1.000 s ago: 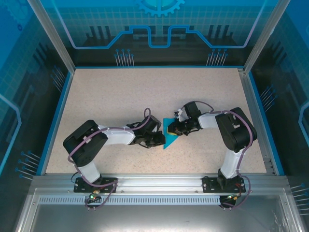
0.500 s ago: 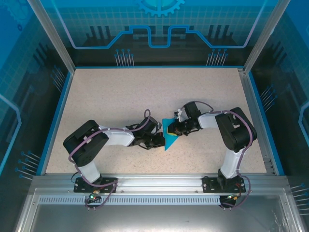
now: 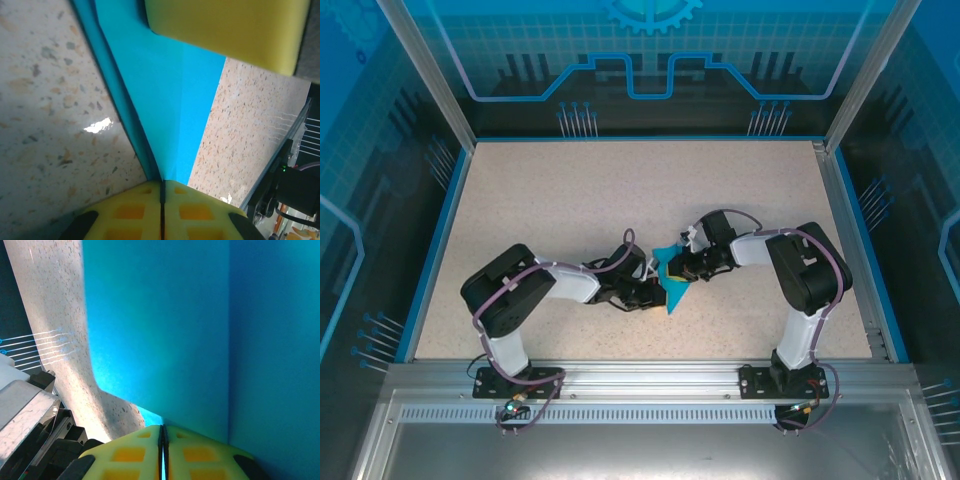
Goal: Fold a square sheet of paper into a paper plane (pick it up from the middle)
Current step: Fourth fold the wing at the center of the table.
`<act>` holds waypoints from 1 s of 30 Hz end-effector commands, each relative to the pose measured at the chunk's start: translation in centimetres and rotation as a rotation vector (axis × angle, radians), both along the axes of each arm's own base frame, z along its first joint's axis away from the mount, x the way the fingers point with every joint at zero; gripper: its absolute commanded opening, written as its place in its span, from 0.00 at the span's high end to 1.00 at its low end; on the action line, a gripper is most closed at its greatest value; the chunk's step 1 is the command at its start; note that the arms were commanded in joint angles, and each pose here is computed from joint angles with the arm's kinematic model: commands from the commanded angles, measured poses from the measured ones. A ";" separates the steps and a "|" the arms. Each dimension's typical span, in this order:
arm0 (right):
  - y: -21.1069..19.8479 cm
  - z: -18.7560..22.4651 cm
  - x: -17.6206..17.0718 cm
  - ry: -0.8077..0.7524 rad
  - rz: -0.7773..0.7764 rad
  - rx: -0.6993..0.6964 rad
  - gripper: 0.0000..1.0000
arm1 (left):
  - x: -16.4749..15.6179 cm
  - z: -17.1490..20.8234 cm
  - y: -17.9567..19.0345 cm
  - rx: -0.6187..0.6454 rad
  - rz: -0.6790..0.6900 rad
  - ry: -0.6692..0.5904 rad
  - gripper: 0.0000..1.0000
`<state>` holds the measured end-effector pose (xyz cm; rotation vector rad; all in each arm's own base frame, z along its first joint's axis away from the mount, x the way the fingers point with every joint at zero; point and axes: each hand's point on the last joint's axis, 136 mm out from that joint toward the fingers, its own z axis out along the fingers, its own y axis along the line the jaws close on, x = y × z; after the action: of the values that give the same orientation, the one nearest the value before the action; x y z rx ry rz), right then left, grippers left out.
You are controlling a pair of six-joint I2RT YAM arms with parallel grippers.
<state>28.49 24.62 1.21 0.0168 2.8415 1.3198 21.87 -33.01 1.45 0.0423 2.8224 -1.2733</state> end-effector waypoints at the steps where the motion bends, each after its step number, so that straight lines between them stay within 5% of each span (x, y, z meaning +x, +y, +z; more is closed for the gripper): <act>1: -2.8 -4.5 -1.9 0.096 -0.053 -0.170 0.88 | -4.7 -1.7 2.5 0.087 -0.052 0.148 0.83; 17: -1.3 -5.7 -3.6 0.165 -0.325 -0.231 0.88 | 2.1 6.3 4.6 0.027 0.224 -0.083 0.80; 30: -0.2 -4.6 -3.1 0.138 -0.301 -0.257 0.87 | 4.0 4.6 1.2 -0.047 0.232 0.020 0.85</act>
<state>28.87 26.63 1.08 0.4149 2.7540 1.1319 25.39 -30.77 5.80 -0.2635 2.7172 -1.2216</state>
